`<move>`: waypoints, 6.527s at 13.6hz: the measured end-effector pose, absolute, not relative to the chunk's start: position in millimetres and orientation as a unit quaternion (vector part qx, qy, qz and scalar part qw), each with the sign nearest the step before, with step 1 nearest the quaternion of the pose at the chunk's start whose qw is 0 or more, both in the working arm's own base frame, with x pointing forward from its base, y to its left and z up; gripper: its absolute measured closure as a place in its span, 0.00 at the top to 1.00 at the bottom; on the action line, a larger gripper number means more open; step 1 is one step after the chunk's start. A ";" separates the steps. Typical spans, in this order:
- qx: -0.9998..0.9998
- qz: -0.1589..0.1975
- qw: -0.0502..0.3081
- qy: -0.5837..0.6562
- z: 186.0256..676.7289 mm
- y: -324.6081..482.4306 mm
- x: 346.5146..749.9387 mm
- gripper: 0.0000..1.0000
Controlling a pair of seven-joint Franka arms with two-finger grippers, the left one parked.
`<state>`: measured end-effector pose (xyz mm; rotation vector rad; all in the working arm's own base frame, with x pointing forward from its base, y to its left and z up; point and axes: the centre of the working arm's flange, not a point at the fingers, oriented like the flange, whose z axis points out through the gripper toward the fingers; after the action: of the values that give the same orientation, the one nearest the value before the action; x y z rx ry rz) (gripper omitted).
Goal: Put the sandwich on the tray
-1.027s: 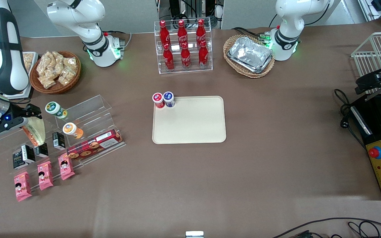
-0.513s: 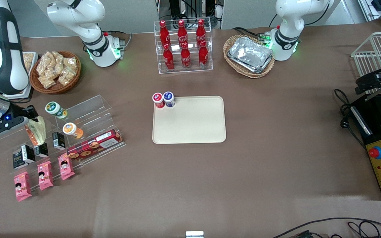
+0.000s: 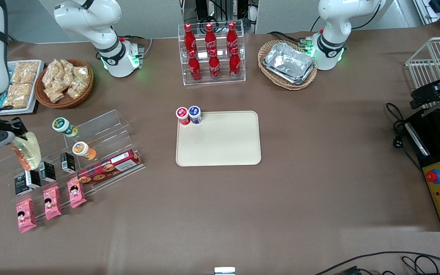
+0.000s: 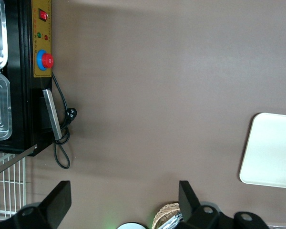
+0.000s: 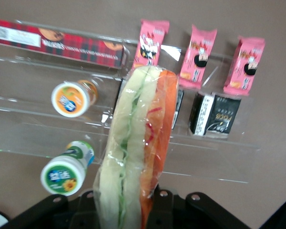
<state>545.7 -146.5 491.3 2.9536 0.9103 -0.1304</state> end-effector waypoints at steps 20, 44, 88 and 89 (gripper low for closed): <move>0.858 -0.068 -0.072 0.504 520.3 205.4 564.2 0.30; 0.760 -0.023 -0.003 0.649 260.6 453.4 526.3 0.31; 0.994 -0.013 -0.046 0.097 602.7 -9.1 577.2 1.00; 0.994 -0.016 -0.047 0.093 606.6 -11.0 573.0 1.00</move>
<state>573.0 -11.0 606.6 3.2214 0.2999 -0.0512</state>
